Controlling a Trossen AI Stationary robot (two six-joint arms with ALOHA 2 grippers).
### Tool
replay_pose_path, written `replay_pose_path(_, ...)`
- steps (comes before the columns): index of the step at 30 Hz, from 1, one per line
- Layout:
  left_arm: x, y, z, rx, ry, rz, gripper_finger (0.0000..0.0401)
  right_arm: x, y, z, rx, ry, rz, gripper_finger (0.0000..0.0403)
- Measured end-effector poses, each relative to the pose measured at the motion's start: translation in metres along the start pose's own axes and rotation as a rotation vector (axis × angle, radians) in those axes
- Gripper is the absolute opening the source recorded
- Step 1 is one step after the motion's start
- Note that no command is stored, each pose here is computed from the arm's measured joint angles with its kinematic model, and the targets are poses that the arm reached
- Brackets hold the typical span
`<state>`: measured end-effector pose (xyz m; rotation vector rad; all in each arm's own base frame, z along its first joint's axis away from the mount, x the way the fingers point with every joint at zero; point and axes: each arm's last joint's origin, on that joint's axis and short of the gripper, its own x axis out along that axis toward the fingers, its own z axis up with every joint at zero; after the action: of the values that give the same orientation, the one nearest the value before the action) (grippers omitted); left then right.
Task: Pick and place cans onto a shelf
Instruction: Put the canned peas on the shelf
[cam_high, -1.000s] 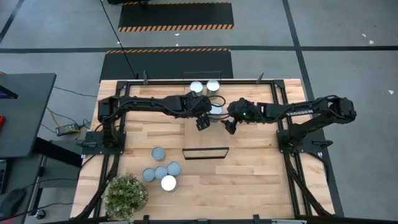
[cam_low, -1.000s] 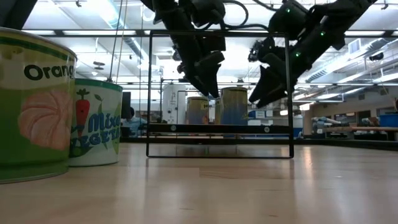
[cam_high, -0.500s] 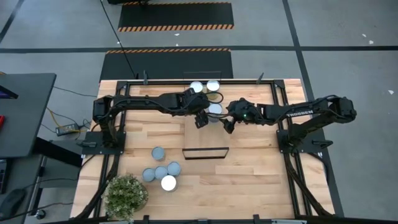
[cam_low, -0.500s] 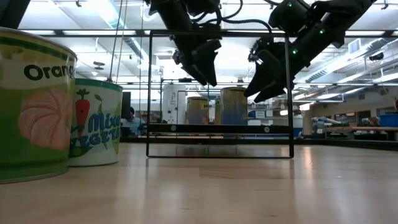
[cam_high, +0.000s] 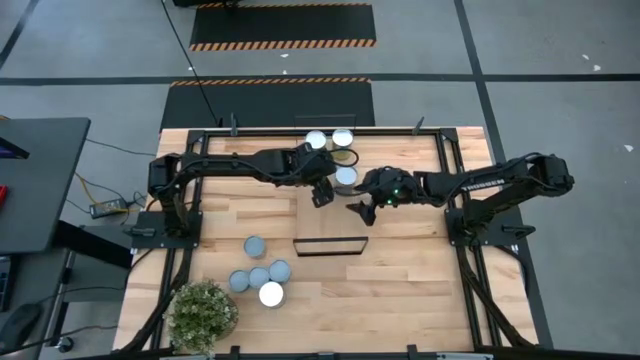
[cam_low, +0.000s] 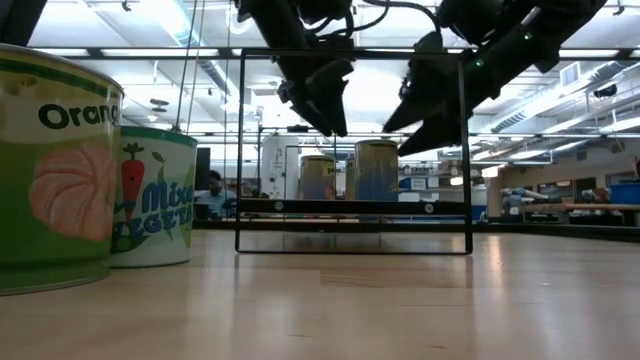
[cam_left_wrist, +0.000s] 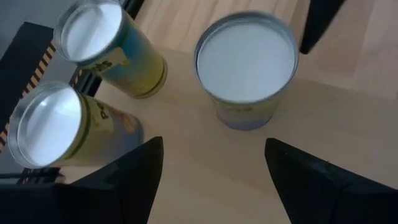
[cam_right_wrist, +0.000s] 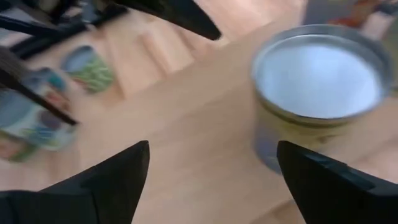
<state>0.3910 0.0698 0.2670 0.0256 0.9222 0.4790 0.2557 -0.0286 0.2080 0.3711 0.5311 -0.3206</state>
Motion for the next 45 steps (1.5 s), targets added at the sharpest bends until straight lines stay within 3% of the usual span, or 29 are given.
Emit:
replay_pose_path(6,-0.010,0.005,0.001,0.010,-0.004,0.001,0.0286,0.000,0.002,0.003,0.019,0.007,0.115,0.0351)
replay_pose_path(17,-0.025,0.023,0.003,-0.003,-0.025,0.029,0.0286,-0.001,0.002,0.016,0.023,0.004,0.112,0.0350)
replay_pose_path(25,-0.024,0.032,0.003,-0.019,-0.016,0.043,0.0286,0.002,0.029,0.062,-0.199,0.073,0.123,0.0350)
replay_pose_path(34,-0.023,0.041,-0.010,0.003,0.116,0.059,0.0286,0.031,0.030,0.053,-0.254,0.213,0.117,0.0350)
replay_pose_path(45,-0.023,0.040,-0.010,0.001,0.109,0.057,0.0286,0.037,0.012,0.050,-0.258,0.279,0.020,0.0350)
